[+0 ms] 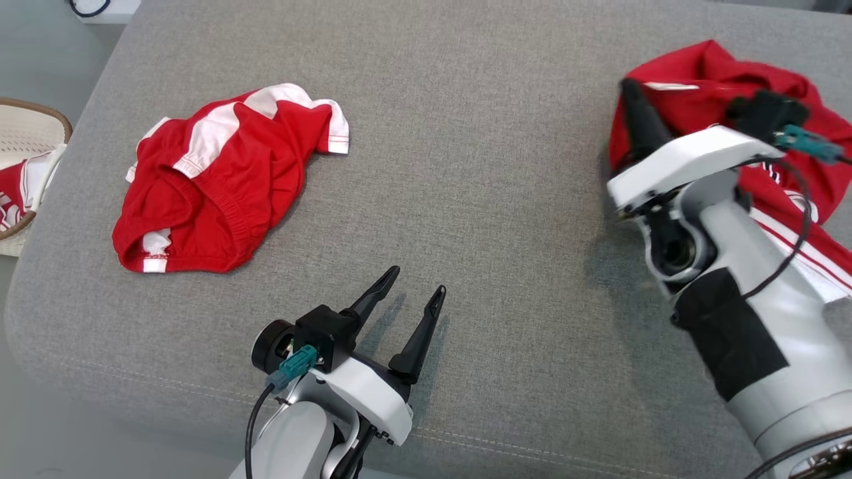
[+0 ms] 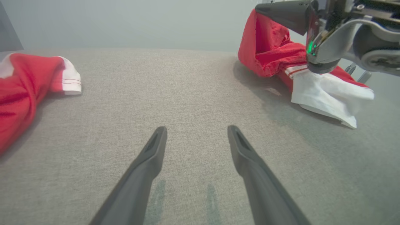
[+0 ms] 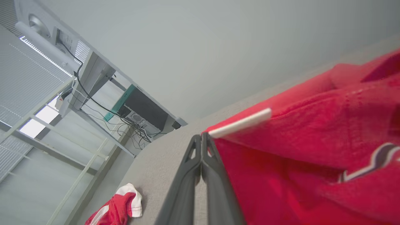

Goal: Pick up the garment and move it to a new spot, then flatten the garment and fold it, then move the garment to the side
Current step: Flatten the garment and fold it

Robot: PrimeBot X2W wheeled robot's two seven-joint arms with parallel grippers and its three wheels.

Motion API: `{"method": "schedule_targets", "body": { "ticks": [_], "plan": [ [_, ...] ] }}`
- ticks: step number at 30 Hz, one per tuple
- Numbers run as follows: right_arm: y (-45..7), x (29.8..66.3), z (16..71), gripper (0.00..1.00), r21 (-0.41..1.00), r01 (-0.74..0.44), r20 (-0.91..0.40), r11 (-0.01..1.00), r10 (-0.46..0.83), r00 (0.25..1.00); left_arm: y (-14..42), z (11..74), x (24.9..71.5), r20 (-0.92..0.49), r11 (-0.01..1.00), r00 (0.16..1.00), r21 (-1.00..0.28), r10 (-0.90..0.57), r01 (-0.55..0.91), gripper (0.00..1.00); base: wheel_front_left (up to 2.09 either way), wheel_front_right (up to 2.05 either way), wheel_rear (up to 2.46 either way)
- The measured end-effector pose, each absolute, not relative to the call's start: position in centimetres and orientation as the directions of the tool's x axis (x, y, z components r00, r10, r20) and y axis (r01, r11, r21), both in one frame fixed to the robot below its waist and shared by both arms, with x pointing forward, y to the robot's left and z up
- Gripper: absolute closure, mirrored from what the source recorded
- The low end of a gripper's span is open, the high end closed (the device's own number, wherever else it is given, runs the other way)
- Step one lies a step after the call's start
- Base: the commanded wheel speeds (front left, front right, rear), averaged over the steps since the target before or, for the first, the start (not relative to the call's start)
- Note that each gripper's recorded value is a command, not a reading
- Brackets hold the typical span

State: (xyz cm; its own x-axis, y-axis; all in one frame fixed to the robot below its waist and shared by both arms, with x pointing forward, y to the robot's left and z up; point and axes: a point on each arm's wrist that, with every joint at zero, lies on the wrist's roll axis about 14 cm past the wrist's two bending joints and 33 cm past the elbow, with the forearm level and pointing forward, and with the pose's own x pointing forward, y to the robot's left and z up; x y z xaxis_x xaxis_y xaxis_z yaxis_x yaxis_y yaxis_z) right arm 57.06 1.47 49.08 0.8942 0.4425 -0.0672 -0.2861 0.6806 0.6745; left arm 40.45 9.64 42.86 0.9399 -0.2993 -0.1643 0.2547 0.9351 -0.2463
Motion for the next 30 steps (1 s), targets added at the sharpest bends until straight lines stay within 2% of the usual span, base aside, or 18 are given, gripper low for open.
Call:
{"method": "schedule_targets", "body": {
  "ticks": [4,9,13,14,15,16,17,22,25,30],
  "plan": [
    [5.9,53.7,49.8,1.0,0.626,-0.443,-0.059,0.642,0.605,0.794,9.6,43.3,40.3,-0.155,0.935,0.941,-0.245,-0.299,0.257,0.0,0.0,0.0,0.0],
    [11.5,47.1,49.6,1.0,0.564,-0.632,-0.101,0.531,0.805,0.585,9.7,43.9,40.1,-0.14,0.935,0.946,-0.249,-0.294,0.254,0.0,0.0,0.0,0.0],
    [13.2,42.8,48.3,1.0,0.542,-0.701,-0.174,0.463,0.878,0.446,10.0,43.9,39.4,-0.142,0.938,0.949,-0.251,-0.281,0.24,0.0,0.0,0.0,0.0],
    [13.1,42.1,47.5,0.94,0.524,-0.714,-0.209,0.464,0.883,0.42,10.1,44.0,39.3,-0.139,0.938,0.95,-0.251,-0.278,0.238,0.0,0.0,0.0,0.0],
    [12.8,41.7,46.6,0.16,0.505,-0.723,-0.247,0.472,0.881,0.403,10.2,44.1,39.3,-0.137,0.939,0.951,-0.251,-0.276,0.236,0.0,0.0,0.0,0.0],
    [12.4,41.5,45.8,0.0,0.487,-0.729,-0.28,0.481,0.877,0.392,10.3,44.2,39.3,-0.133,0.939,0.953,-0.251,-0.273,0.234,0.0,0.0,0.0,0.0],
    [11.9,41.2,45.2,0.0,0.473,-0.733,-0.307,0.488,0.871,0.382,10.4,44.4,39.3,-0.129,0.941,0.955,-0.251,-0.266,0.228,0.0,0.0,0.0,0.0],
    [10.1,41.3,45.0,0.0,0.484,-0.707,-0.332,0.516,0.855,0.398,11.2,45.4,39.9,-0.098,0.946,0.967,-0.249,-0.237,0.206,0.0,0.0,0.0,0.0],
    [7.1,43.3,45.7,0.0,0.463,-0.673,-0.302,0.577,0.816,0.492,11.1,45.7,40.3,-0.087,0.949,0.967,-0.23,-0.241,0.216,0.0,0.0,0.0,0.0],
    [0.0,45.2,45.7,0.0,0.45,-0.548,-0.275,0.705,0.693,0.666,9.0,45.1,41.4,-0.113,0.937,0.943,-0.195,-0.314,0.289,0.0,0.0,0.0,0.0]
  ]
}}
